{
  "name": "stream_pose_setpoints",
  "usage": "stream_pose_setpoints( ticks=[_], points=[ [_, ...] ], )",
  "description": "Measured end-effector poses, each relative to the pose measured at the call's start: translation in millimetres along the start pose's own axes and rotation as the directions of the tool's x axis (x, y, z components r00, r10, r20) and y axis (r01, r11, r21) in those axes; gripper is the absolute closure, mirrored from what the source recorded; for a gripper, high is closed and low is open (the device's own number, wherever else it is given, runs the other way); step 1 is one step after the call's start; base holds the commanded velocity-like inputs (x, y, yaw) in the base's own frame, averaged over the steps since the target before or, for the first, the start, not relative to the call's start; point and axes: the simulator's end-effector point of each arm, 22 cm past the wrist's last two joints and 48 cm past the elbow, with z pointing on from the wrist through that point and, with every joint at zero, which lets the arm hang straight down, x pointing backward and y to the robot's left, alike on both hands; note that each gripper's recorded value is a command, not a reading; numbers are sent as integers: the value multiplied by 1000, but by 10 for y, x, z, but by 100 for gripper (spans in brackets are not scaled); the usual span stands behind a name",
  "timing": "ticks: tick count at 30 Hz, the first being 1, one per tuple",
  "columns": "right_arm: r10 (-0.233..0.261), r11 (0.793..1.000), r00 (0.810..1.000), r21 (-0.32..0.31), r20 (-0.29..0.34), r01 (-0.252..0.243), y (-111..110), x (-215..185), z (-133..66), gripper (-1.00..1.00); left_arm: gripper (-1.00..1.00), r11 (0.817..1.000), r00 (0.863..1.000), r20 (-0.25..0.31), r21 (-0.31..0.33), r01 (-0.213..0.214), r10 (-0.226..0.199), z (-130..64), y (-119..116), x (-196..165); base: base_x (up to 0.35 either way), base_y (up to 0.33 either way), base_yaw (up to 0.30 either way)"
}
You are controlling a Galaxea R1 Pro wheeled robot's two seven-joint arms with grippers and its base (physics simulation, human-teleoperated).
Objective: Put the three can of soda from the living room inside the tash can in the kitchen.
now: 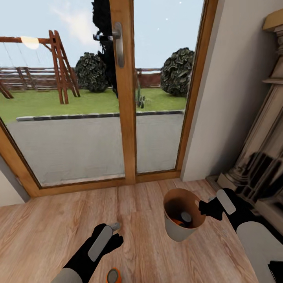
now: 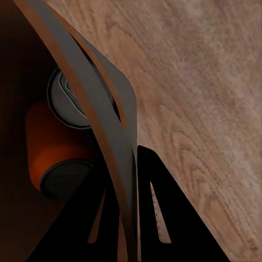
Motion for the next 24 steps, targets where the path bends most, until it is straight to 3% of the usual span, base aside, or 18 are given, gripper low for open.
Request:
stream_pose_setpoints(
  ticks=[6,16,18,22,24],
  points=[
    [2,1000,1000,6,-10,-2,-29,21,62,100,-100,999,999,-9,8,-52,52,-7,-174,97,23,-6,0],
    [4,1000,999,22,-39,-3,-88,88,255,100,-100,997,995,-65,-7,-80,79,272,-80,309,1,0,0],
    [-7,1000,1000,25,-26,8,-82,35,246,100,-100,995,992,-77,-12,-97,96,362,-53,338,0,0,0],
    [-35,999,999,8,34,35,30,-151,163,100,-100,995,991,-86,0,-99,99,470,-42,357,0,0,0],
    [-33,999,999,-7,34,33,72,-152,181,100,-100,995,992,-87,-3,-95,94,509,-22,361,0,0,0]
  ],
)
